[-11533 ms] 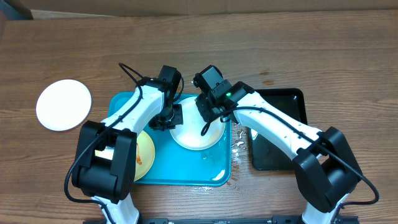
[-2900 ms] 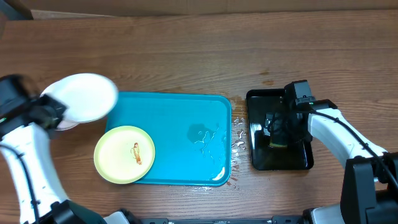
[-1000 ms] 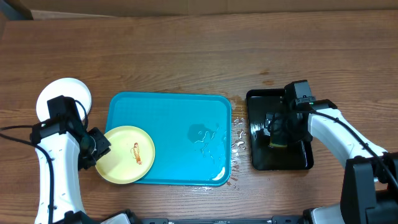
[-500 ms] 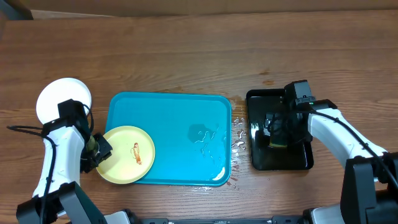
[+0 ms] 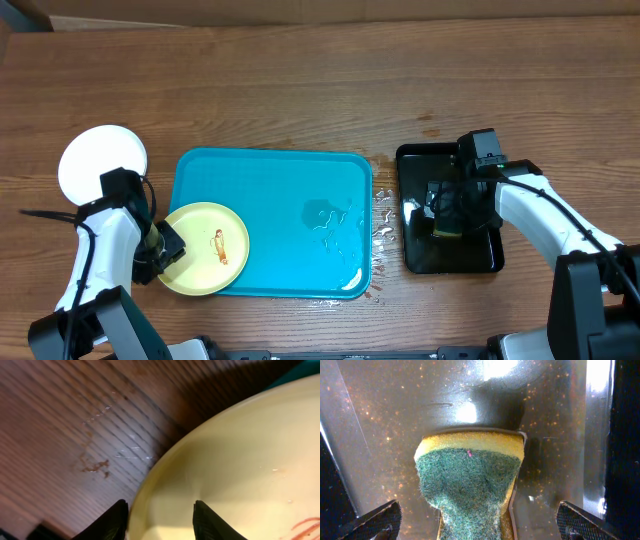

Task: Clean dirty plates on tray and stack at the side
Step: 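Grip the yellow plate rim and slide it to the teal tray's center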

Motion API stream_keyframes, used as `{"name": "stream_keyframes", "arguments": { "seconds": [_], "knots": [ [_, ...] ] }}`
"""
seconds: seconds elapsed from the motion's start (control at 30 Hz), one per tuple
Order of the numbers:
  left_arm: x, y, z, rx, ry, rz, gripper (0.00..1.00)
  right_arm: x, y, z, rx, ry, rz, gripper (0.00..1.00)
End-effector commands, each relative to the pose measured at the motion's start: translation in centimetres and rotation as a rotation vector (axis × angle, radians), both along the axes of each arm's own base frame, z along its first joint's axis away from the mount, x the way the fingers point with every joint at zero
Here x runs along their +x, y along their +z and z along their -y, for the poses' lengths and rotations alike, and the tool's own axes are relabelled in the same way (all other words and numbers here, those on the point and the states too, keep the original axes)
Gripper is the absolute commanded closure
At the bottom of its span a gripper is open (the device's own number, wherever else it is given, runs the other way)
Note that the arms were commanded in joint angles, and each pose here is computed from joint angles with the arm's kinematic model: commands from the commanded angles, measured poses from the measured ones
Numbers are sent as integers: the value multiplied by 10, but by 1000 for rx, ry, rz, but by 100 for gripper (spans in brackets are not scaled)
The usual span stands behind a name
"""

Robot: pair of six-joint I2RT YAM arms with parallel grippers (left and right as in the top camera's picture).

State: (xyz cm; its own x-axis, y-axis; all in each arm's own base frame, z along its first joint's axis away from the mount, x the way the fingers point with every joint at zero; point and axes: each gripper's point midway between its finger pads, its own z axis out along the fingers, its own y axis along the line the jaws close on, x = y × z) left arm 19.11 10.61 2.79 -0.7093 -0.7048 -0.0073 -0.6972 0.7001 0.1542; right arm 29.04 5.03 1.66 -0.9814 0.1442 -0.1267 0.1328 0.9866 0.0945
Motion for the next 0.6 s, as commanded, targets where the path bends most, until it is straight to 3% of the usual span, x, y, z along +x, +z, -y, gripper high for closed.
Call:
{"name": "stream_keyframes", "arguments": {
  "seconds": [0.0, 0.27, 0.57],
  "knots": [
    [-1, -11, 14, -75, 20, 17, 57, 1, 3, 2, -7, -8, 13, 0],
    [32, -7, 68, -394, -178, 206, 57, 1, 3, 2, -7, -8, 14, 0],
    [50, -8, 102, -463, -290, 287, 50, 1, 3, 2, -7, -8, 14, 0]
  ]
}}
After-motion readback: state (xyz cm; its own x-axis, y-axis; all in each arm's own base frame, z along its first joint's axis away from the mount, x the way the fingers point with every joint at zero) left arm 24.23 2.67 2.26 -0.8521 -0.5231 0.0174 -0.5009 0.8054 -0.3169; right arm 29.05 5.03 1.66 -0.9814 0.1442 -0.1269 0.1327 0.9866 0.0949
